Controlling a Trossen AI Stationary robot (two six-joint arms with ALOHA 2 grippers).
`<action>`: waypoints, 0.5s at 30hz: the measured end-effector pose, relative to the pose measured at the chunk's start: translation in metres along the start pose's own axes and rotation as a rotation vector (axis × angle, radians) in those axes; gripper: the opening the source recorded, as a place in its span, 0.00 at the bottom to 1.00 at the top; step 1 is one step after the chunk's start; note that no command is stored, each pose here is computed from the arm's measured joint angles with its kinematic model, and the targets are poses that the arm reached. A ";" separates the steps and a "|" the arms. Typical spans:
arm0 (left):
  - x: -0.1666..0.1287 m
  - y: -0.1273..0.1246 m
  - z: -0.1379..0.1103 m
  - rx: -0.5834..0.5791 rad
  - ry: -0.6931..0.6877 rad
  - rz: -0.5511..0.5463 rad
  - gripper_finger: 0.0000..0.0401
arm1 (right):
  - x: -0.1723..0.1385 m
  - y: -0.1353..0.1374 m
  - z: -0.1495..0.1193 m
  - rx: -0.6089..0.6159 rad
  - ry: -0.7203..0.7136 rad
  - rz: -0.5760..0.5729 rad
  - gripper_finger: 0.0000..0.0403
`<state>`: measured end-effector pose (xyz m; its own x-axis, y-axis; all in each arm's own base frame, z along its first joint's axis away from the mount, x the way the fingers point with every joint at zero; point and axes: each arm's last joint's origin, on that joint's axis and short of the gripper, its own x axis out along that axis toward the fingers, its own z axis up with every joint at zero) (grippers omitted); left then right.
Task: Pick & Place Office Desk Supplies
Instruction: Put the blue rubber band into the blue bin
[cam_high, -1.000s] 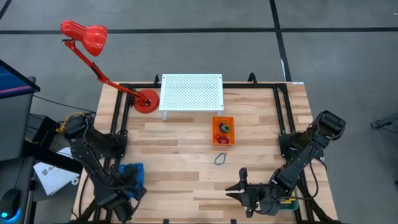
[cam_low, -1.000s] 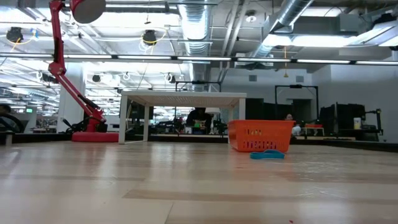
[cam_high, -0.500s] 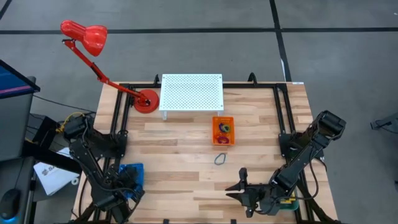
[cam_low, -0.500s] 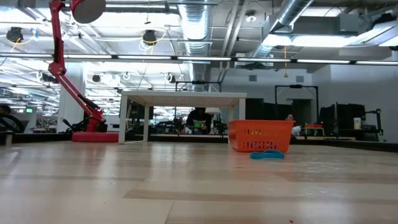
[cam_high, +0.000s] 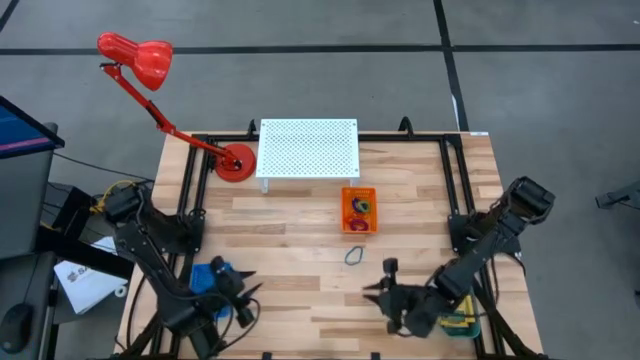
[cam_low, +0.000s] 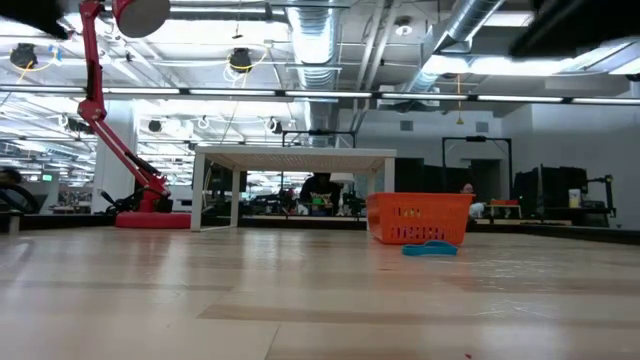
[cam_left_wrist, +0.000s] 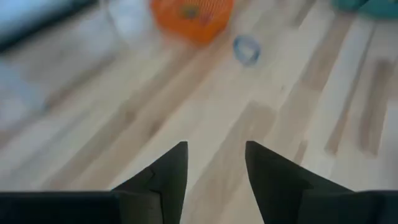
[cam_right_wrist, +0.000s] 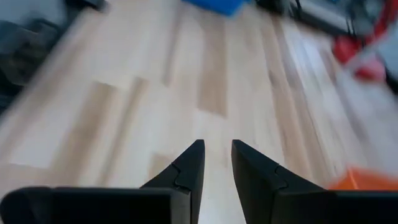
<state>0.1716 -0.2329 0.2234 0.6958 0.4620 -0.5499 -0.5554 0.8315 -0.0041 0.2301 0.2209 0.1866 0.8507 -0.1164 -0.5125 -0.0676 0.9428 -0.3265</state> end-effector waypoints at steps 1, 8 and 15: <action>0.003 -0.002 0.003 0.019 -0.039 -0.007 0.38 | 0.003 -0.004 -0.003 0.028 0.031 -0.014 0.19; 0.028 -0.023 0.029 0.102 -0.244 -0.009 0.36 | 0.025 -0.024 -0.020 0.199 0.165 -0.069 0.19; 0.045 -0.047 0.055 0.181 -0.233 -0.120 0.33 | 0.052 -0.027 -0.047 0.175 0.243 -0.056 0.19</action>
<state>0.2539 -0.2339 0.2447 0.8488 0.3977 -0.3484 -0.3871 0.9163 0.1028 0.2511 0.1743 0.1316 0.6996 -0.2216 -0.6793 0.0850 0.9697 -0.2289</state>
